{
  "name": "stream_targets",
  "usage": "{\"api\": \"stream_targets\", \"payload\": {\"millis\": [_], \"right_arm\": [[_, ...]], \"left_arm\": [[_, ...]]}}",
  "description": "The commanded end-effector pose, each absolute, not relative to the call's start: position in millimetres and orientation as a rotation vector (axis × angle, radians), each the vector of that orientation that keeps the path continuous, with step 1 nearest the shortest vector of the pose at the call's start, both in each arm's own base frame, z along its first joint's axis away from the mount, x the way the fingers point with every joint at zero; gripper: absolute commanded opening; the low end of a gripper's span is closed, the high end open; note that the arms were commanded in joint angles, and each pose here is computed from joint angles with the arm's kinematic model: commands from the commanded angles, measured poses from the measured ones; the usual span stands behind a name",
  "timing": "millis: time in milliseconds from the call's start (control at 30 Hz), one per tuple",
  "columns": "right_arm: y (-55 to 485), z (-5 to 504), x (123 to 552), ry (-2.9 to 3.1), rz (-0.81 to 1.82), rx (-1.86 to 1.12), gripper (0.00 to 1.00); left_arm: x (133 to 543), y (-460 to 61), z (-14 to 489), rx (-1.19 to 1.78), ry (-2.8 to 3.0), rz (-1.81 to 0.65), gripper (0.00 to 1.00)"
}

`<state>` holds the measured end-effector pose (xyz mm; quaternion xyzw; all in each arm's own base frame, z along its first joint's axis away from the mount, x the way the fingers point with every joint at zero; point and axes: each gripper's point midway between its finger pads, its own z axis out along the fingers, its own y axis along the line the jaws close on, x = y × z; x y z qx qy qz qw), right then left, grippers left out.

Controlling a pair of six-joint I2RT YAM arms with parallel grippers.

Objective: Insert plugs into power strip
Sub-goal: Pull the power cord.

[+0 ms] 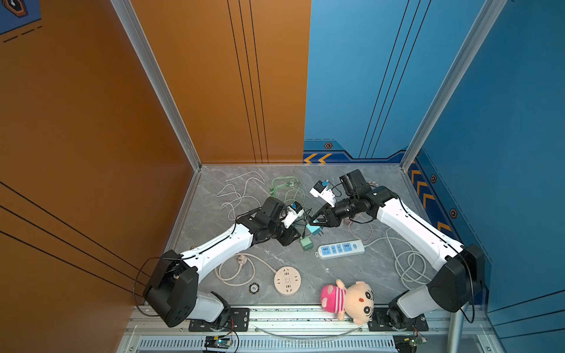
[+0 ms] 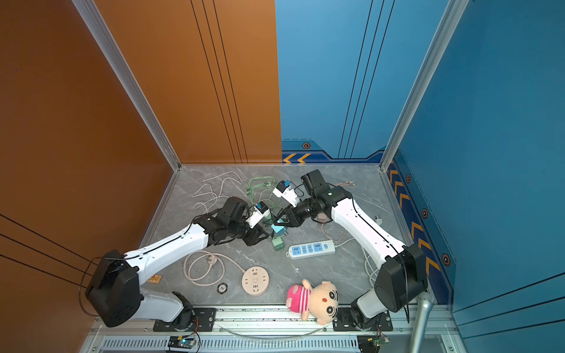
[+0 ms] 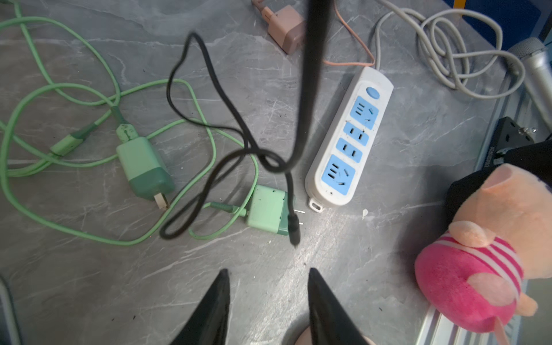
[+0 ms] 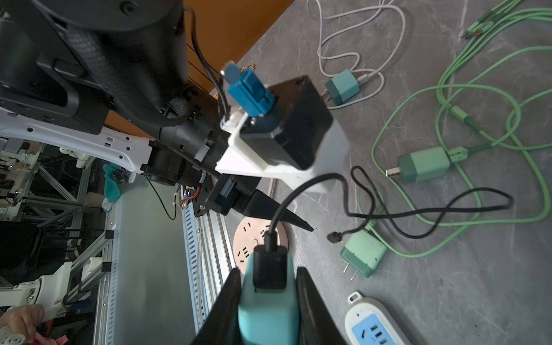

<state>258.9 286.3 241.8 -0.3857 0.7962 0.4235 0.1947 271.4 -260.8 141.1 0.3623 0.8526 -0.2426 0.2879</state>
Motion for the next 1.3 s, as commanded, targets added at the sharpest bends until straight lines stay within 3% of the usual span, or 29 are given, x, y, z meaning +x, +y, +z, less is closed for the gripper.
{"api": "stream_targets", "payload": {"millis": [0,267,900,1167,1267], "right_arm": [[283.1,252.7,260.0,2.197,1.166,-1.068,0.00],[285.3,265.9,259.8,2.171,1.213,-1.055,0.00],[301.4,271.8,252.5,2.170,1.230,-1.081,0.00],[302.7,272.5,248.0,2.167,1.235,-1.090,0.00],[301.0,272.7,247.1,2.165,1.230,-1.089,0.00]], "left_arm": [[271.5,-253.9,147.1,0.960,2.212,-0.623,0.46],[261.1,-243.2,147.8,0.986,2.086,-0.615,0.53],[285.6,-244.1,150.6,0.911,1.894,-0.585,0.54],[306.7,-258.7,149.5,0.883,1.851,-0.667,0.49],[308.7,-263.2,154.4,0.872,1.814,-0.715,0.40]]}}
